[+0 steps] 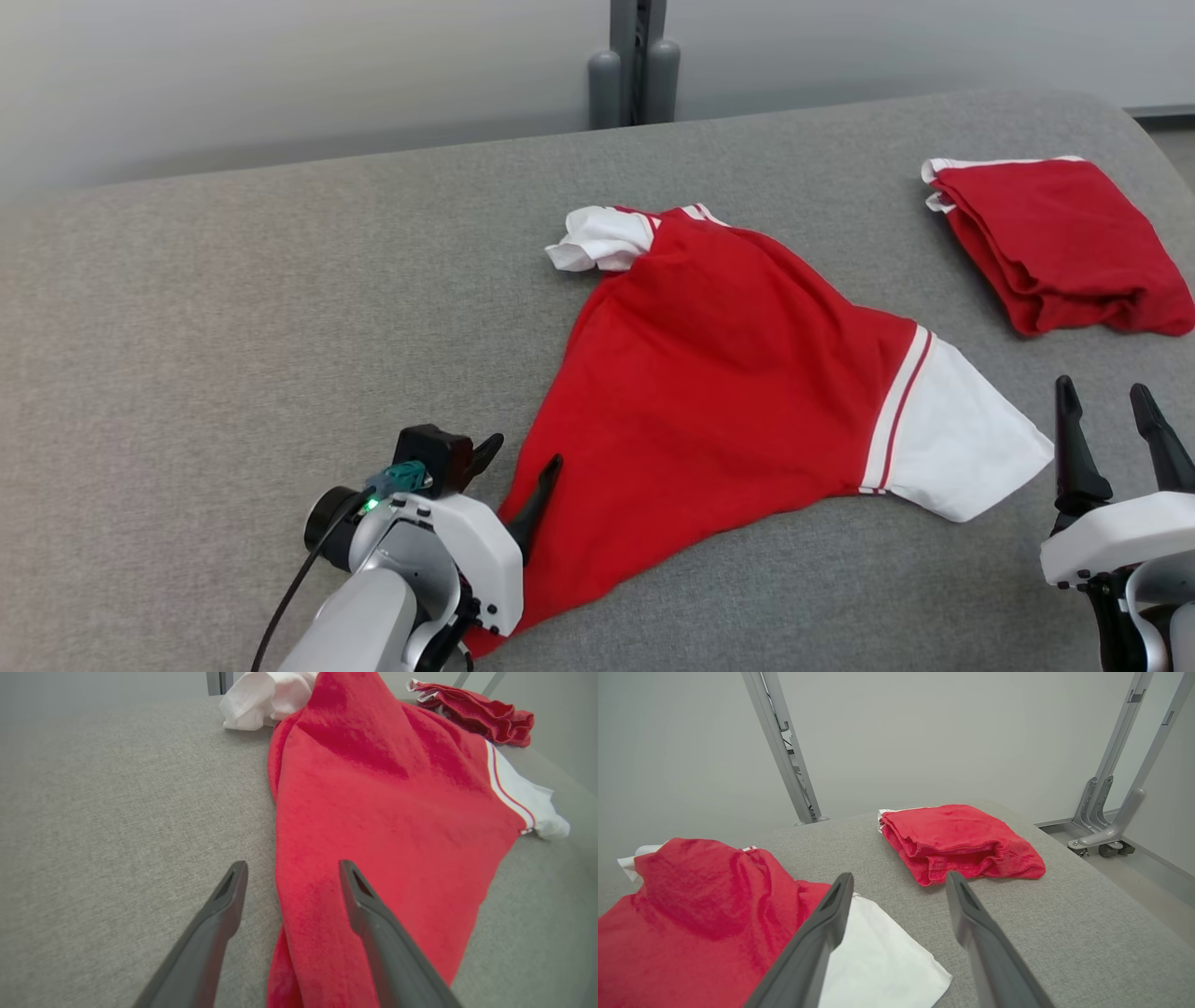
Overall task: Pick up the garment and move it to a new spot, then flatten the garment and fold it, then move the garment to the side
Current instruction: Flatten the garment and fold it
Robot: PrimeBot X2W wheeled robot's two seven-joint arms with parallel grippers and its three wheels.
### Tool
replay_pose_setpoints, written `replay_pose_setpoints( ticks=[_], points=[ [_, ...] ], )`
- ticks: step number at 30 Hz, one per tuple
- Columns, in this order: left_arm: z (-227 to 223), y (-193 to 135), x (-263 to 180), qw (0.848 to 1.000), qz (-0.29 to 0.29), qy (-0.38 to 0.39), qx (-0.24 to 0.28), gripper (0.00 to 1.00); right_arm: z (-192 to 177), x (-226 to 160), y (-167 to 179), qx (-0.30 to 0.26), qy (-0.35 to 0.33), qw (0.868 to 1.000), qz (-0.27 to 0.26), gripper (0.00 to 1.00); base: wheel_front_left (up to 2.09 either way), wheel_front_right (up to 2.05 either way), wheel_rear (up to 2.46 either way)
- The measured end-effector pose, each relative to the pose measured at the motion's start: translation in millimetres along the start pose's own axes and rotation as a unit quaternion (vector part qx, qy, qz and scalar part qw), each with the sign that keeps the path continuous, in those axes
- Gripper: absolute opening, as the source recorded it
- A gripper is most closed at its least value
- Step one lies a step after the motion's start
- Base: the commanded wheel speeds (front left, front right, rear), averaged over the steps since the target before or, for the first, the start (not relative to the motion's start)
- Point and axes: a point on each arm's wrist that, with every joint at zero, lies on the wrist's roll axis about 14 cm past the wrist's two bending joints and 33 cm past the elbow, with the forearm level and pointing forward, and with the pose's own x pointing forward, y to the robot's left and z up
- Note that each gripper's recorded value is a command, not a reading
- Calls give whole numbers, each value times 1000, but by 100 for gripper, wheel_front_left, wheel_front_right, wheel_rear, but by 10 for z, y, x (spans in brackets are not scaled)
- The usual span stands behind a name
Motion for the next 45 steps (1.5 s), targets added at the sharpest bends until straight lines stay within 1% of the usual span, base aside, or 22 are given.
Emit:
replay_pose_setpoints(
  ticks=[4,5,6,7,10,16,20,27,32,36,37,38,39,45],
  points=[
    [-180,14,118,998,-10,53,10,100,-21,16,-47,0,3,1000,-8,100,0,0,0],
    [-201,21,141,998,-12,60,12,76,-30,19,-66,0,4,1000,-11,100,0,0,0],
    [-205,26,166,998,-13,62,14,29,-38,17,-89,0,4,1000,-14,100,0,0,0],
    [-208,29,186,998,-13,65,14,0,-46,16,-107,-1,5,1000,-17,100,0,0,0],
    [-198,13,228,997,-19,66,17,0,-47,24,-124,-1,4,1000,-20,100,0,0,0],
    [61,78,320,999,-15,26,32,0,-70,44,-108,0,6,1000,-19,100,0,0,0],
    [233,205,389,999,-3,10,53,0,-93,85,-51,0,7,1000,-12,100,0,0,0],
    [421,403,543,994,4,6,108,0,-116,185,23,0,7,1000,-3,100,0,0,0],
    [531,325,679,989,-15,-1,145,0,-159,208,23,2,11,1000,-4,100,0,0,0],
    [569,287,740,988,-23,-4,151,0,-191,205,21,3,16,1000,-4,100,0,0,0],
    [573,286,741,989,-24,-7,148,32,-200,200,15,3,17,1000,-5,100,0,0,0],
    [575,292,738,989,-23,-9,146,98,-198,197,11,4,16,1000,-6,100,0,0,0],
    [573,303,730,989,-22,-11,143,100,-199,195,10,4,16,1000,-6,100,0,0,0],
    [582,428,588,993,0,-37,114,100,-134,197,18,9,1,1000,-6,100,0,0,0]
  ],
)
